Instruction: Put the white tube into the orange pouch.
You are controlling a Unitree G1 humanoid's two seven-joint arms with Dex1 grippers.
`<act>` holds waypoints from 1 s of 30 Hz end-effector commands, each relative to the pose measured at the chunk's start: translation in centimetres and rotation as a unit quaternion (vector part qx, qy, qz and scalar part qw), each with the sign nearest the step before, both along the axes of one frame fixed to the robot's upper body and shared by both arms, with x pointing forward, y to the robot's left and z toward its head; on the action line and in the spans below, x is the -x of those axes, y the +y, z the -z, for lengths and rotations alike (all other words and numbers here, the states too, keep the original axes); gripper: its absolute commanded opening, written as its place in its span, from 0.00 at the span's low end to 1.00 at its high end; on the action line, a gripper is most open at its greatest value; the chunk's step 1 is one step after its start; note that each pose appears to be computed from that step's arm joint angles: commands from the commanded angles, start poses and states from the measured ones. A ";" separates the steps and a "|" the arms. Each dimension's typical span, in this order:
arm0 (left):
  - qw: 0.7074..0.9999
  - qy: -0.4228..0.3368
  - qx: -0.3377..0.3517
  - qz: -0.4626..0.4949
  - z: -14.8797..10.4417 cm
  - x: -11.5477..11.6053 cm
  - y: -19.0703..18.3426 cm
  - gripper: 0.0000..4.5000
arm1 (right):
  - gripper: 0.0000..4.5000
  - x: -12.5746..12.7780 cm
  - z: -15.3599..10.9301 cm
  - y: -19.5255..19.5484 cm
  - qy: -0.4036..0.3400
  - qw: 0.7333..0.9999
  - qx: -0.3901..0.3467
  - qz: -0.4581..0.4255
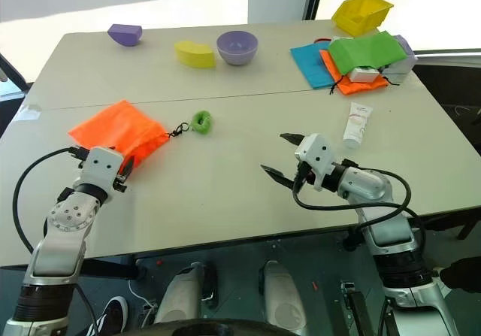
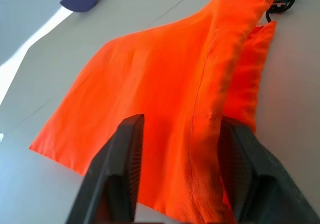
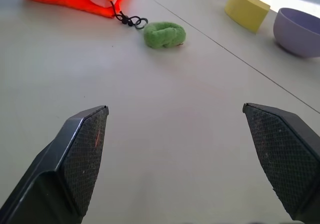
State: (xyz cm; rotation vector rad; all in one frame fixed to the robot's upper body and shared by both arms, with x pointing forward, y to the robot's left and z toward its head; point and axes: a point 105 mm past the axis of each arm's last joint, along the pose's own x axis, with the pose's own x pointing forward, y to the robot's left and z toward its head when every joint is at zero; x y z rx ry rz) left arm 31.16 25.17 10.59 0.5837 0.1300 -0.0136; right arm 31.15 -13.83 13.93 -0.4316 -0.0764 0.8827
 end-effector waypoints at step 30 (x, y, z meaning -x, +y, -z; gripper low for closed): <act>0.982 0.015 0.021 0.185 -1.2 3.5 -5.1 0.01 | 1.00 -4.9 -3.4 -11.8 0.072 0.943 0.001 0.324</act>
